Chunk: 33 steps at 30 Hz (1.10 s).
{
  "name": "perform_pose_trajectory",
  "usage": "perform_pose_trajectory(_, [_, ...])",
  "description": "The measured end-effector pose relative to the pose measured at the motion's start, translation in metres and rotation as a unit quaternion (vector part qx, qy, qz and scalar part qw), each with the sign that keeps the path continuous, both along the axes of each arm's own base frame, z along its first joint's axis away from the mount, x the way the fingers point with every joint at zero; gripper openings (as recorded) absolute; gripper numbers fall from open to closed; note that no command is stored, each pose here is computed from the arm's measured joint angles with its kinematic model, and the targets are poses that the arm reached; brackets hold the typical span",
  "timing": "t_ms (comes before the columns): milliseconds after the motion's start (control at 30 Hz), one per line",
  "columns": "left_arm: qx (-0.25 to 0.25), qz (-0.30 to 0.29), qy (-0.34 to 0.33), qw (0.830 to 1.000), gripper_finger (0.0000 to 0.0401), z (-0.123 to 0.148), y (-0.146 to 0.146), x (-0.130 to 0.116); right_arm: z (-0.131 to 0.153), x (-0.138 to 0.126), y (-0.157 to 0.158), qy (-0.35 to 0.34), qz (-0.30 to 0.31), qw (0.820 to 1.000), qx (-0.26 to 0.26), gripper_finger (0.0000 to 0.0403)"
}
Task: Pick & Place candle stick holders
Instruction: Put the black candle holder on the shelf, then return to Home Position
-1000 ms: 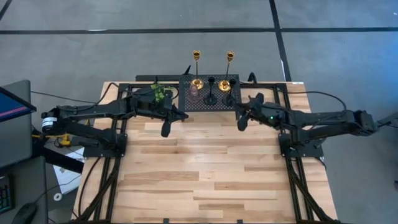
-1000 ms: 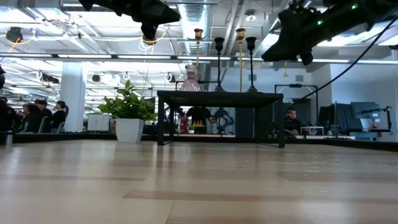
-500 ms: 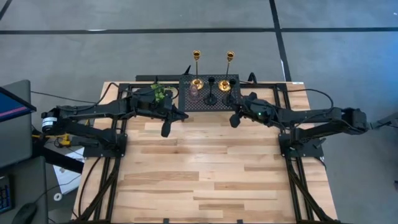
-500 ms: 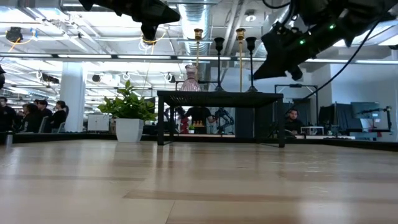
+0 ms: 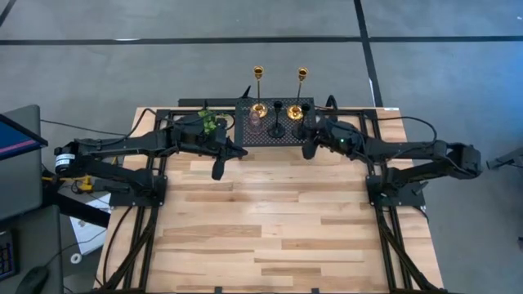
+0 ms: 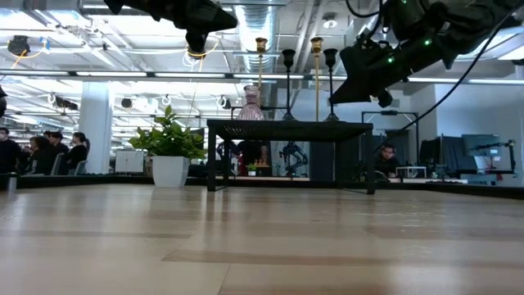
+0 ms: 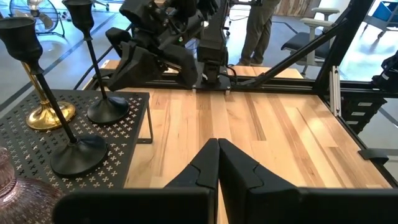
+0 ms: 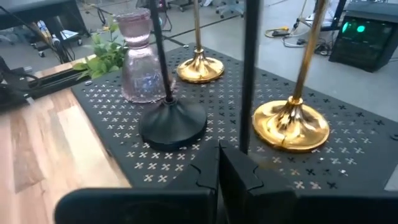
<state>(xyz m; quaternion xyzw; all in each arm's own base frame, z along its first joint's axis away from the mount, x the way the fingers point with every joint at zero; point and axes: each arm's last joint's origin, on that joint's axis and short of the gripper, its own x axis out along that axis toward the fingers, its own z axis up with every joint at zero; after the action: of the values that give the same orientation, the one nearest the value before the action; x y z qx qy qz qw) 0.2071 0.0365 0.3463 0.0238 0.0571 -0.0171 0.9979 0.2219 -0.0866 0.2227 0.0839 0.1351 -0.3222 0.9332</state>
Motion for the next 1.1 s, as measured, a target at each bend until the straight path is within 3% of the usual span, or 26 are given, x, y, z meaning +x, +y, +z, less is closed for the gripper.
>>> perform_pose_trajectory(500, [0.000, 0.000, 0.000, 1.000, 0.0006, 0.000, 0.000, 0.000, 0.002, -0.004, -0.012, -0.008, 0.007, 1.000, 0.000, 0.0000])
perform_pose_trajectory(900, [0.023, -0.002, -0.022, 0.999, 0.0006, 0.008, -0.002, -0.009, 0.029, -0.011, 0.024, -0.076, 0.136, 0.988, 0.006, 0.0000])
perform_pose_trajectory(1100, [0.037, -0.021, -0.059, 0.997, 0.0006, 0.019, -0.014, -0.034, 0.051, -0.034, 0.044, -0.106, 0.171, 0.980, -0.004, 0.0000])
